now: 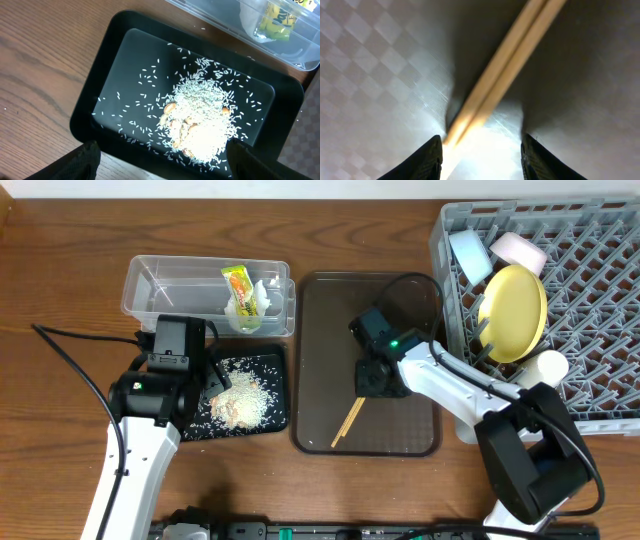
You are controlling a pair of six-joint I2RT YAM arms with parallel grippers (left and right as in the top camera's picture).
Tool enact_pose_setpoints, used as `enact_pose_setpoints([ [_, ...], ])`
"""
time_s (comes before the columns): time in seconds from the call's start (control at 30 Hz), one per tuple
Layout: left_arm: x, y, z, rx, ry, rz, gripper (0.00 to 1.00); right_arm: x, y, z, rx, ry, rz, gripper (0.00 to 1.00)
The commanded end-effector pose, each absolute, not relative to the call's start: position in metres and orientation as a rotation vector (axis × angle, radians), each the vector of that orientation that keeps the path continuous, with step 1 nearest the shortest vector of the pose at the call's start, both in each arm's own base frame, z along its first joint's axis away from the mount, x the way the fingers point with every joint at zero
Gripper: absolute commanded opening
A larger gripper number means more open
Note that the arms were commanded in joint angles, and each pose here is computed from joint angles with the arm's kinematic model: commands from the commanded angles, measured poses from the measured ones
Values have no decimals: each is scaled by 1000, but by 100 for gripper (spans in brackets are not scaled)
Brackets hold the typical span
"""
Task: Sort waste into correct bins and load items into the dishwasher rack
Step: 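Grasp one chopstick and insert it into the rack beside the plate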
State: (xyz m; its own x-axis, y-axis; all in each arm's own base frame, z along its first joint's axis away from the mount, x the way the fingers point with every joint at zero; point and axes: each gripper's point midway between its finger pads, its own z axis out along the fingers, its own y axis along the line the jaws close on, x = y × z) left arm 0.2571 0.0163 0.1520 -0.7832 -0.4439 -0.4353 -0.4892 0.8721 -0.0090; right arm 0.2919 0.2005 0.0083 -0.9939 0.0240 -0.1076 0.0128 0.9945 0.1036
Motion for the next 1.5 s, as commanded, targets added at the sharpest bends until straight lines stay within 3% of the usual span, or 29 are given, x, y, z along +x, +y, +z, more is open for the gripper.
enact_pose_setpoints([
  [0.0, 258, 21, 155, -711, 2594, 166, 83, 290, 195, 14, 52, 3003, 103, 47],
  [0.47, 258, 21, 155, -711, 2594, 166, 83, 286, 195, 4, 49, 3003, 126, 48],
  [0.57, 258, 21, 155, -711, 2594, 166, 83, 282, 192, 3, 50, 3019, 109, 40],
  [0.67, 258, 21, 155, -711, 2594, 166, 83, 278, 190, 1, 50, 3031, 98, 19],
  [0.77, 257, 21, 155, -711, 2596, 167, 83, 275, 188, 0, 54, 3042, 87, 8],
  [0.87, 256, 21, 154, -711, 2600, 169, 83, 273, 186, -1, 85, 3053, 78, 1],
  [1.0, 256, 21, 154, -711, 2601, 169, 83, 276, 187, 4, 92, 3045, 94, 1],
  [1.13, 256, 21, 154, -711, 2600, 170, 83, 293, 182, 27, 85, 2986, 132, 1],
  [1.47, 256, 21, 154, -711, 2601, 170, 83, 348, 114, 148, -170, 2717, 80, 1],
])
